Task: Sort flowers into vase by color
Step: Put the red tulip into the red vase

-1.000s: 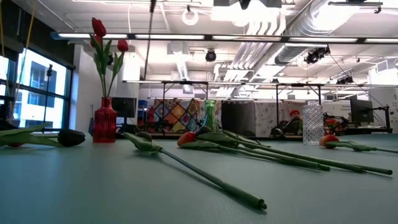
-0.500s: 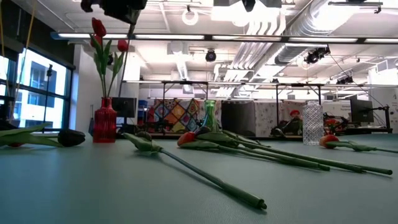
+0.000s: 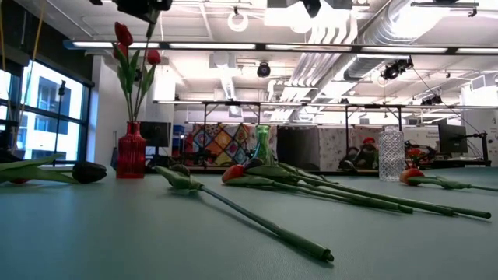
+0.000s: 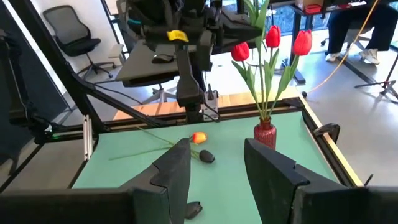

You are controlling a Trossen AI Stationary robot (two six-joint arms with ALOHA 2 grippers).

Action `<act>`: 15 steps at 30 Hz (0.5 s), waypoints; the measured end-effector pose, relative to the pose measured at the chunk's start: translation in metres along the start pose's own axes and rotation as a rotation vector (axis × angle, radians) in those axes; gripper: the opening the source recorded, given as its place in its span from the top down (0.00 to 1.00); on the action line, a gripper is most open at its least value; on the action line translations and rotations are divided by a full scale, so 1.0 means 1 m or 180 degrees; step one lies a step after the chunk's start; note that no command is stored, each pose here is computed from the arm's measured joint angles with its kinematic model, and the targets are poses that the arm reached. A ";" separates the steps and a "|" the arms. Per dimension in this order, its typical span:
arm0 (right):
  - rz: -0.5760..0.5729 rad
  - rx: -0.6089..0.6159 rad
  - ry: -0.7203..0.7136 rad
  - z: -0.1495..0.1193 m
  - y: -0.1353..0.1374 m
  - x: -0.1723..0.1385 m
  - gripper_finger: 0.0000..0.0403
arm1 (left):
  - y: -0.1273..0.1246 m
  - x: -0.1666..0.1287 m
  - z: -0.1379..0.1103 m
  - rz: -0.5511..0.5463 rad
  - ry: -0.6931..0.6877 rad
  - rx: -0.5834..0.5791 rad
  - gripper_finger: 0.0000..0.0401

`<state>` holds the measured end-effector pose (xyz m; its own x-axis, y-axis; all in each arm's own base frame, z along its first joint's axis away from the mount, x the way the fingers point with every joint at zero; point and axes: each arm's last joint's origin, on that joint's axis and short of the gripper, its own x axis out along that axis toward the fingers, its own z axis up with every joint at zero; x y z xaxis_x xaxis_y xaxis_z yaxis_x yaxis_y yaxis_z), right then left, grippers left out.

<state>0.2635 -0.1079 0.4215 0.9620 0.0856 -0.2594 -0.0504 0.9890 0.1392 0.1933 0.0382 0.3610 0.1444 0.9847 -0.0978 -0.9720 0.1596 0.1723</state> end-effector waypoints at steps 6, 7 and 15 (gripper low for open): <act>0.0001 -0.0027 0.0011 0.000 0.000 0.000 0.66 | 0.005 0.002 -0.005 0.0066 0.0058 -0.0108 1.00; 0.0001 -0.0031 0.0012 0.000 0.000 0.000 0.66 | 0.004 0.002 -0.007 0.0069 0.0063 -0.0131 1.00; 0.0002 -0.0037 0.0013 0.000 0.000 0.000 0.66 | 0.000 0.006 -0.036 0.0127 0.0112 -0.0412 1.00</act>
<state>0.2634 -0.1079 0.4211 0.9608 0.0866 -0.2634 -0.0542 0.9903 0.1281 0.1879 0.0410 0.3252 0.1008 0.9866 -0.1280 -0.9930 0.1078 0.0490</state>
